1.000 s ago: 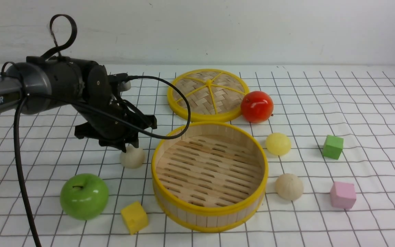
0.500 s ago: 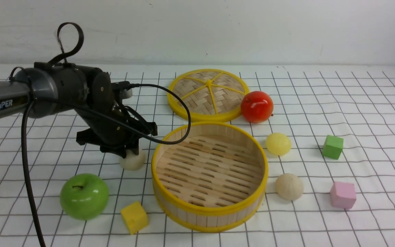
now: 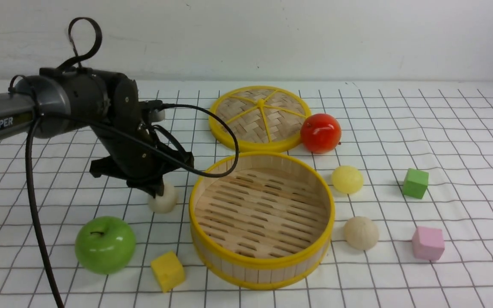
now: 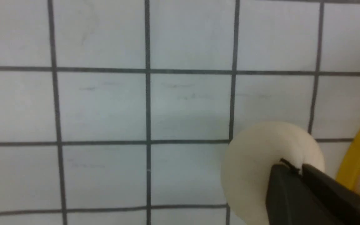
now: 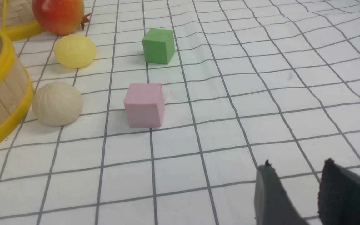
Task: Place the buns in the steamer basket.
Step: Use the left arm to grab a steamed stuffed bun, then use the left arm to put the steamed stuffed bun into the steamer
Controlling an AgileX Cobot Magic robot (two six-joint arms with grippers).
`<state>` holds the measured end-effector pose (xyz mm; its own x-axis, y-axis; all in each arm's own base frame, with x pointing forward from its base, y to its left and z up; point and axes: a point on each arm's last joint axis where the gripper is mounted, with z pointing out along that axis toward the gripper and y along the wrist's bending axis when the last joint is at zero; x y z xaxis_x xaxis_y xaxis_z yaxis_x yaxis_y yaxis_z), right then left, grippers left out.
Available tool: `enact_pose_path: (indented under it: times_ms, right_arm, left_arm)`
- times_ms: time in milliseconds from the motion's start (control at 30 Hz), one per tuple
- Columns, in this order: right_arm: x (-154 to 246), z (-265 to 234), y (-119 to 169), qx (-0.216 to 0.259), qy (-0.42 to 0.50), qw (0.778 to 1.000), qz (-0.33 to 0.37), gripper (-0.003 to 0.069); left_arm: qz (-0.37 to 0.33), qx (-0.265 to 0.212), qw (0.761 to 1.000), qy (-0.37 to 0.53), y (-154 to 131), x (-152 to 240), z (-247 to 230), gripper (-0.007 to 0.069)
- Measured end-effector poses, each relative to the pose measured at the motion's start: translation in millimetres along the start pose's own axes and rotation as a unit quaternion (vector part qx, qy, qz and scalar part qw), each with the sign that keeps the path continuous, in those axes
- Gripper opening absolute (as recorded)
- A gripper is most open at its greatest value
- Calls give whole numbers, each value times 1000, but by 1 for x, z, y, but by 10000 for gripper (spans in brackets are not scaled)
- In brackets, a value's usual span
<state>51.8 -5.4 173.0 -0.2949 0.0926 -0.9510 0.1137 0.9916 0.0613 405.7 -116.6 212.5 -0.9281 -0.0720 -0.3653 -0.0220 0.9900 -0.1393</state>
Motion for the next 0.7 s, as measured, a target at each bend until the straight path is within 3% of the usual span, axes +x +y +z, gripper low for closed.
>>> enact_pose_path:
  times_ms: [100,300,467,700]
  right_arm:
    - [0,0,0,0,0,1000,0,239]
    - [0,0,0,0,0,1000,0,239]
    - [0,0,0,0,0,1000,0,239]
    - [0,0,0,0,0,1000,0,239]
  left_arm:
    - [-8,17,1000,-15,-4,-5,-29,-13]
    - [-27,105,994,-3,-20,0,-71,-13]
    - [-47,159,986,8,-28,4,-61,-13]
    - [-82,178,980,24,-32,4,-29,-8]
